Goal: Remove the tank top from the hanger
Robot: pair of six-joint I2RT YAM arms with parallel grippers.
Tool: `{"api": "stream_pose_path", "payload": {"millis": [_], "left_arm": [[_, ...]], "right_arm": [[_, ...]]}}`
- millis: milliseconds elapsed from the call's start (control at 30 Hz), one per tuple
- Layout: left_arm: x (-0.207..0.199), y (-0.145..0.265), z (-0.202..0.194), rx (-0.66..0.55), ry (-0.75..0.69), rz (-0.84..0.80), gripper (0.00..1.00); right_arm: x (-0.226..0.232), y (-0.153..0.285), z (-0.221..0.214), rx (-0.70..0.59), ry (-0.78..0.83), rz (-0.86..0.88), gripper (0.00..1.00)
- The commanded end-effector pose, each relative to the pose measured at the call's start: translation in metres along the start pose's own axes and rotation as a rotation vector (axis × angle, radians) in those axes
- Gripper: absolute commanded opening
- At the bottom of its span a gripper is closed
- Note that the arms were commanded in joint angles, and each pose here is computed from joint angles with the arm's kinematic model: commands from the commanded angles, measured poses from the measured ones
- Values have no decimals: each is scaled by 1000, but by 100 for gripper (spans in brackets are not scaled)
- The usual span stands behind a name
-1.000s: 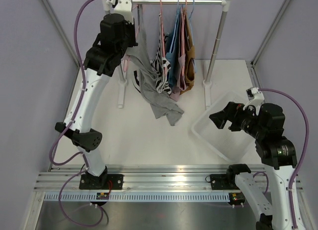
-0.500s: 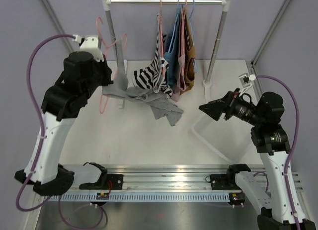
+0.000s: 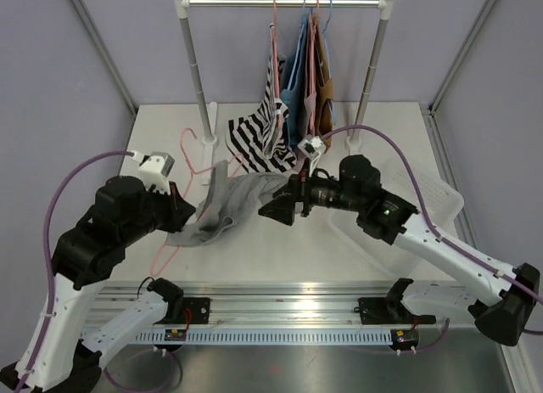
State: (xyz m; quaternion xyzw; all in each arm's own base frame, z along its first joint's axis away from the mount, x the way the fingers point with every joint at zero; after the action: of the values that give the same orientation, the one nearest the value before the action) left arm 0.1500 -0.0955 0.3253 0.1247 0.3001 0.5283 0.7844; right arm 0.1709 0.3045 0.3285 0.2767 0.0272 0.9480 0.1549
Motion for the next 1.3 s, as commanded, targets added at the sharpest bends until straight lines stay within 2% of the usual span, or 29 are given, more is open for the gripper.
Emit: {"api": "stream_pose_path", "payload": {"millis": [0, 100, 133, 300, 400, 433, 500, 533, 600, 633, 667, 800, 933, 1033, 1067, 1200, 1267], "left_arm": [[-30, 9, -22, 18, 1, -245, 0], [-31, 17, -32, -5, 25, -282, 0], [-30, 19, -35, -4, 31, -284, 0], [-20, 25, -40, -30, 45, -236, 0], [-19, 29, -42, -25, 36, -238, 0], [-18, 29, -43, -12, 30, -230, 0], [-15, 28, -44, -7, 26, -213, 0], [-15, 28, -44, -6, 22, -212, 0], [-13, 28, -42, -15, 22, -199, 0], [-13, 28, -42, -18, 25, -196, 0], [-13, 28, -41, -21, 23, -197, 0], [-8, 27, -44, -5, 5, -166, 0], [-6, 33, -46, -3, -11, -162, 0], [-7, 43, -43, -32, -13, -171, 0], [-10, 46, -43, -34, -17, -192, 0], [-22, 60, -42, -35, -38, -277, 0], [-23, 66, -34, -83, -37, -277, 0]], "right_arm": [[5, -35, 43, -254, 141, -79, 98], [-16, -85, 27, -195, 160, -157, 91], [-11, -96, 21, -182, 168, -158, 89], [-23, -128, 20, -184, 192, -248, 81], [-27, -137, 21, -210, 190, -255, 69], [-30, -140, 20, -208, 189, -263, 59], [-32, -140, 21, -215, 201, -272, 52], [-34, -139, 20, -214, 206, -279, 36], [-37, -136, 19, -221, 219, -297, 20], [-39, -135, 19, -222, 226, -311, 5], [-45, -132, 20, -228, 230, -347, 0], [-68, -111, 28, -231, 244, -499, 0], [-136, -76, 46, -233, 129, -726, 0], [-160, -73, 49, -208, 103, -750, 0], [-163, -73, 44, -162, 122, -756, 0], [-163, -86, 53, -128, 125, -737, 0], [-158, -91, 49, -101, 117, -696, 0]]}}
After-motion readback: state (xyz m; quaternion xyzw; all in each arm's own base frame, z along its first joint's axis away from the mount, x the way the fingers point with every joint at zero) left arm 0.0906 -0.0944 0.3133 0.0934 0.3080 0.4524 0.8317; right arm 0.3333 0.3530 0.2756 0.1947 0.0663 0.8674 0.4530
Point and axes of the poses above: each gripper's point midway between its finger pads, its own y axis back along the fingers, its own x axis along the line the jaws close on, z = x × y, the point moved 2 cm from there along y, back along the fingers, and after that the axes turned 5 degrees about y, right-handed, at the moved point
